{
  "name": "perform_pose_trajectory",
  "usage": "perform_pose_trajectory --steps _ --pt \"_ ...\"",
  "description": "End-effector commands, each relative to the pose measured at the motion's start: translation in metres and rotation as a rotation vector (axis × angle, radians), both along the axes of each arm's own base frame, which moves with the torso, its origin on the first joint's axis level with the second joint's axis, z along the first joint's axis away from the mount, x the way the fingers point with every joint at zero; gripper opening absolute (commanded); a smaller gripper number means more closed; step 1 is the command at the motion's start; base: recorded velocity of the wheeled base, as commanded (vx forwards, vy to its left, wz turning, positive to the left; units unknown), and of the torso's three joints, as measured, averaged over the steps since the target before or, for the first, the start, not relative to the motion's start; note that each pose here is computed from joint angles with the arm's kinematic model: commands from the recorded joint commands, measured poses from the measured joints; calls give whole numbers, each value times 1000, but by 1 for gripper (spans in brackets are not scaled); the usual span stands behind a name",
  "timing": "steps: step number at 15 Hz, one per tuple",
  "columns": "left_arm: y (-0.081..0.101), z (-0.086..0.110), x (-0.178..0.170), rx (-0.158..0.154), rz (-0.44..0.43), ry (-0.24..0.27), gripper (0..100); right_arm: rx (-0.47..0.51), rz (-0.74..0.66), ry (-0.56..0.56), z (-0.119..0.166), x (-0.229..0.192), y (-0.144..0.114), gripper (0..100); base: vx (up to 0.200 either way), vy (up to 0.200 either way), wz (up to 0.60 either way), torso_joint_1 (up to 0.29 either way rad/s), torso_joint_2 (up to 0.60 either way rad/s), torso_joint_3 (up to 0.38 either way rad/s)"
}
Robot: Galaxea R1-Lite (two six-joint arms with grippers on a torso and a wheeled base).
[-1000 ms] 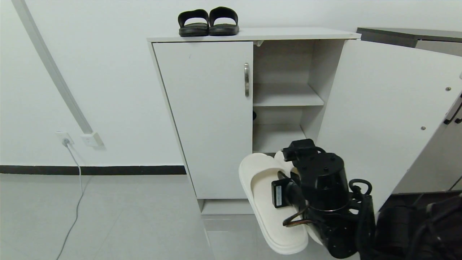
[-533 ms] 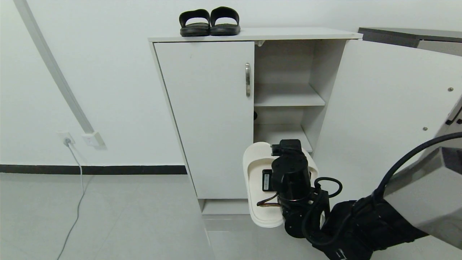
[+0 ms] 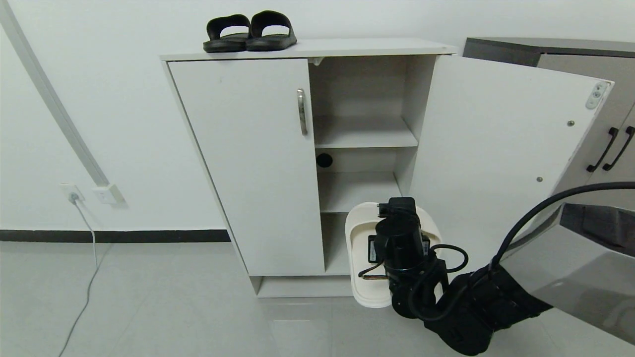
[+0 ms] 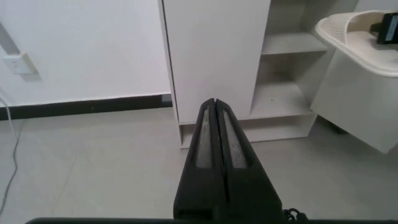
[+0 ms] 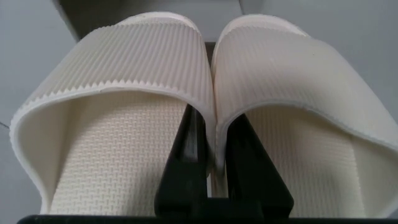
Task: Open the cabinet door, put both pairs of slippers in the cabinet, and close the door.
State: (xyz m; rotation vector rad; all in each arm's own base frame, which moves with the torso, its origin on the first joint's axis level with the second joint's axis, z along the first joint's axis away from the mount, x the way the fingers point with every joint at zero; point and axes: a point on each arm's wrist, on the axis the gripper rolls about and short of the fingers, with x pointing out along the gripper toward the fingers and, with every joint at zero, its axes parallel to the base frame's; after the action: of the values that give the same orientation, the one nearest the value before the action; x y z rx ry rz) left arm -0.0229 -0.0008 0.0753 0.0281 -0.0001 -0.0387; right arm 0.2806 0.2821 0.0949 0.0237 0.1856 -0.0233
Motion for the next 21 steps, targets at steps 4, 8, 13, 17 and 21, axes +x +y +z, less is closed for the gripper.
perform_pose_trajectory --steps 4,8,13,17,21 --pt "0 0 0 1 -1 1 0 -3 68 15 -19 15 19 0 0 0 0 0 0 0" --pt "0 0 0 1 -1 1 0 -6 65 18 -30 19 21 0 0 0 0 0 0 0" --pt "0 0 0 1 -1 1 0 -8 80 24 -41 21 24 0 0 0 0 0 0 0" --pt "0 0 0 1 -1 3 0 -15 92 36 -48 22 25 0 0 0 0 -1 1 -25" --pt "0 0 0 1 -1 1 0 -19 92 39 -50 22 25 0 0 0 0 6 1 -181"
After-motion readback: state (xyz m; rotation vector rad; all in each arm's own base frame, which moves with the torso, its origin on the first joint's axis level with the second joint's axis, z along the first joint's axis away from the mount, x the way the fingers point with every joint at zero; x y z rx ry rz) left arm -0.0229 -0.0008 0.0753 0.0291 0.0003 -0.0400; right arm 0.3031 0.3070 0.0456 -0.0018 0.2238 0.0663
